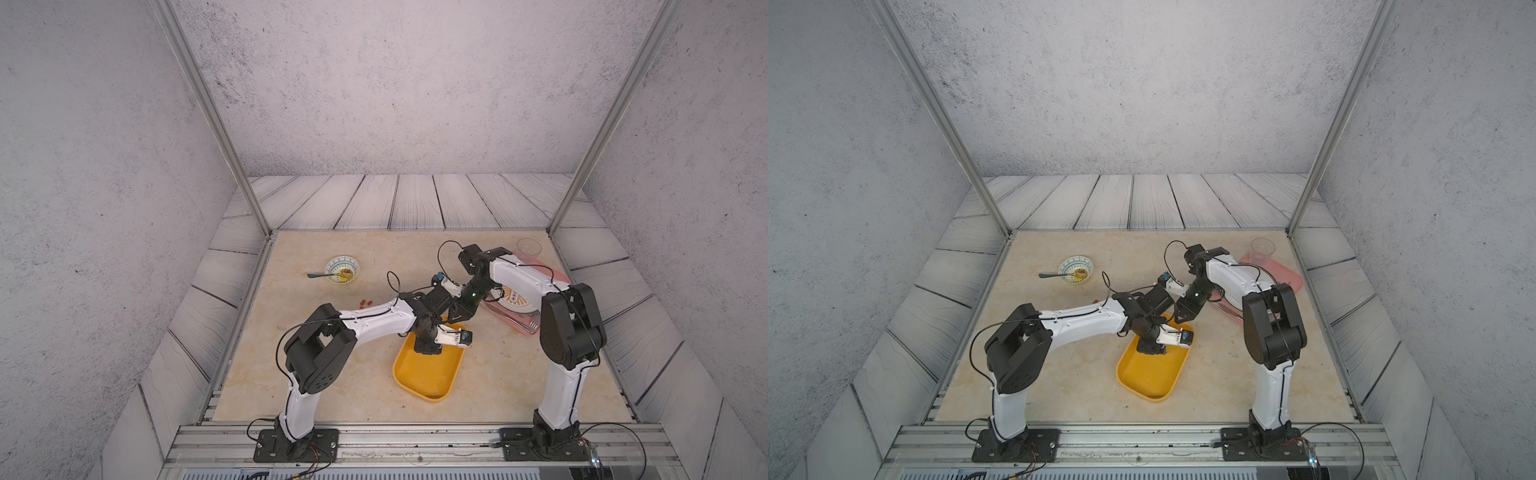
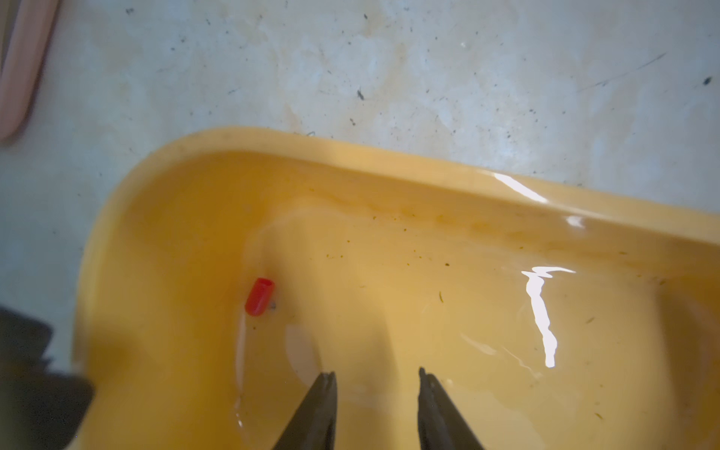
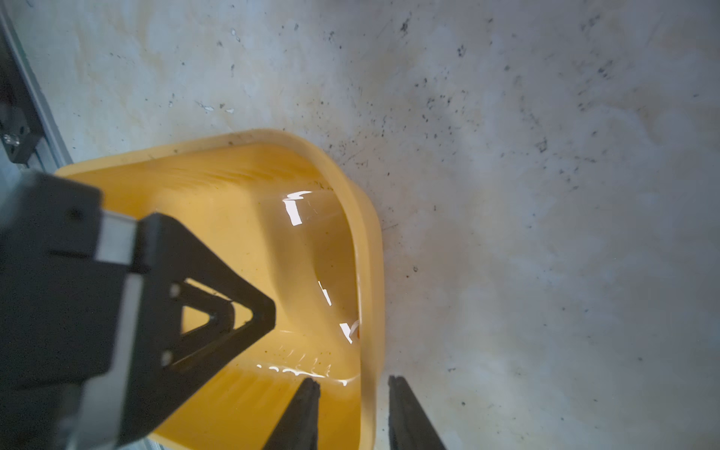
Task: Take the screw protection sleeves out of the storage box
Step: Adjust the storage box at the center of the board, then pick up the screw protection sleeve from the storage box.
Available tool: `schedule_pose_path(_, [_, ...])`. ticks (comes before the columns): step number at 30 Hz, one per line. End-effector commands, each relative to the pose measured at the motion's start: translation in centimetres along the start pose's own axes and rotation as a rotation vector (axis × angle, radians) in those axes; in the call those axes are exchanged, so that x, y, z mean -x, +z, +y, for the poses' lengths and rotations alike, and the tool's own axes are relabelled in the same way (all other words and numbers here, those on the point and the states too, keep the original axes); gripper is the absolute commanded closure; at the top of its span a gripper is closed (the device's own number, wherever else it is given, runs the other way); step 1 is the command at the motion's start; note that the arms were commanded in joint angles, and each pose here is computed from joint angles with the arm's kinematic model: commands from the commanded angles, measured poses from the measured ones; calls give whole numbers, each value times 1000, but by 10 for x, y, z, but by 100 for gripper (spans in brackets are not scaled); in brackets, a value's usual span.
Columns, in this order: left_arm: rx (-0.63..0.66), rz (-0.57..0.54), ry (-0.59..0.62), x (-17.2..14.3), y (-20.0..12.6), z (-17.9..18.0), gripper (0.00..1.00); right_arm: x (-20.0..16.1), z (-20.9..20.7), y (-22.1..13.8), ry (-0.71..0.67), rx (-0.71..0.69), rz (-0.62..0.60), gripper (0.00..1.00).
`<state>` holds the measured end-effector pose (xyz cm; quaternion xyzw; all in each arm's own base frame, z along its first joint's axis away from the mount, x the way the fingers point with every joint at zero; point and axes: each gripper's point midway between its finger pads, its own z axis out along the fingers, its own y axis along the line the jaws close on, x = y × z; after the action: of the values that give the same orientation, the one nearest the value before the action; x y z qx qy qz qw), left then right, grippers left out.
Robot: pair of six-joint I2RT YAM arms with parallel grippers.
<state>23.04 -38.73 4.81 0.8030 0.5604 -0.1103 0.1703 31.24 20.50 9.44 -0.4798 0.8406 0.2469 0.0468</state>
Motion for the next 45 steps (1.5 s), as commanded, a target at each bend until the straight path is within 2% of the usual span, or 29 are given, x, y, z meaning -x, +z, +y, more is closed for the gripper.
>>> schedule_pose_path(1, [-10,31,134,-2,5,4,63,6,13,-27,41,54,-76,65])
schedule_pose_path(7, [-1,52,221,-3,13,13,66,-8,7,-41,81,40,-116,65])
schedule_pose_path(17, [3,47,256,4,22,30,69,-32,5,-42,134,16,-173,65])
schedule_pose_path(31, [11,75,296,1,41,42,71,-38,6,-52,155,20,-220,67])
schedule_pose_path(45, [60,71,314,3,42,53,71,-40,8,-49,163,52,-220,67])
